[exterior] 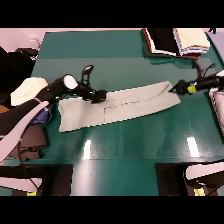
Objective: Fold the shirts.
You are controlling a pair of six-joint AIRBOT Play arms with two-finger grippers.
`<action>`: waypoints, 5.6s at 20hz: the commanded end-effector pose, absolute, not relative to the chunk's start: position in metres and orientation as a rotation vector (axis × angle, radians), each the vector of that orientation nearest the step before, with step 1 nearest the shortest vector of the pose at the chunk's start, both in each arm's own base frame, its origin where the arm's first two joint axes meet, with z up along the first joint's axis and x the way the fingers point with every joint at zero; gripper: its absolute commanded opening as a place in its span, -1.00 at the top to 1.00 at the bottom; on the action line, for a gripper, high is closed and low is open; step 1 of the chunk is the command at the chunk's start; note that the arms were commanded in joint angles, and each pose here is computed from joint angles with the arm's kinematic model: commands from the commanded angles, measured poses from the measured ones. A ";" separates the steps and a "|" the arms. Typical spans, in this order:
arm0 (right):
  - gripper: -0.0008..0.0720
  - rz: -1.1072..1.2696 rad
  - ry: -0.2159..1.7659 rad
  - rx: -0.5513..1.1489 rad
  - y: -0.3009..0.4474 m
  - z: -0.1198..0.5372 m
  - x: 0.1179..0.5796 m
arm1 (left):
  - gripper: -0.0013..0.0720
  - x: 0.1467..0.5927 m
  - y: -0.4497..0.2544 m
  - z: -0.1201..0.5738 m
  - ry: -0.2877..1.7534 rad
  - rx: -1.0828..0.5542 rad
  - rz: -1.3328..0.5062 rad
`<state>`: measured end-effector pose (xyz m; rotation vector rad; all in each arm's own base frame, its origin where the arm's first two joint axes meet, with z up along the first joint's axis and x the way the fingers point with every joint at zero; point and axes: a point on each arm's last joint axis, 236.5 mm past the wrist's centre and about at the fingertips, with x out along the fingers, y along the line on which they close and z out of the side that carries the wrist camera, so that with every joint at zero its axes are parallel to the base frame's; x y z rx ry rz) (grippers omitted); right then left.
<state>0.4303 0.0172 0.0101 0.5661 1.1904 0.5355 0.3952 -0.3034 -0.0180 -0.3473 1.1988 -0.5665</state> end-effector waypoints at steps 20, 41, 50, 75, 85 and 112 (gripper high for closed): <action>0.94 1.070 0.771 0.330 0.287 0.261 0.359 | 0.90 0.444 -0.304 0.026 1.130 -0.269 -0.591; -0.26 0.772 1.093 0.333 0.263 0.050 0.380 | 0.90 0.412 -0.114 0.241 0.657 -0.136 -0.329; -0.75 0.691 1.403 0.699 0.243 -0.061 0.377 | 0.90 0.415 -0.120 0.239 0.645 -0.157 -0.344; 0.94 -0.014 0.802 0.486 -0.128 0.096 0.428 | 0.90 0.366 -0.253 0.247 0.645 -0.227 -0.663; 0.94 -0.286 0.609 0.501 -0.285 0.155 0.410 | 0.90 0.371 -0.257 0.228 0.704 -0.246 -0.650; -0.49 -0.700 0.917 0.522 -0.309 0.105 0.182 | 0.90 0.370 -0.257 0.224 0.700 -0.183 -0.671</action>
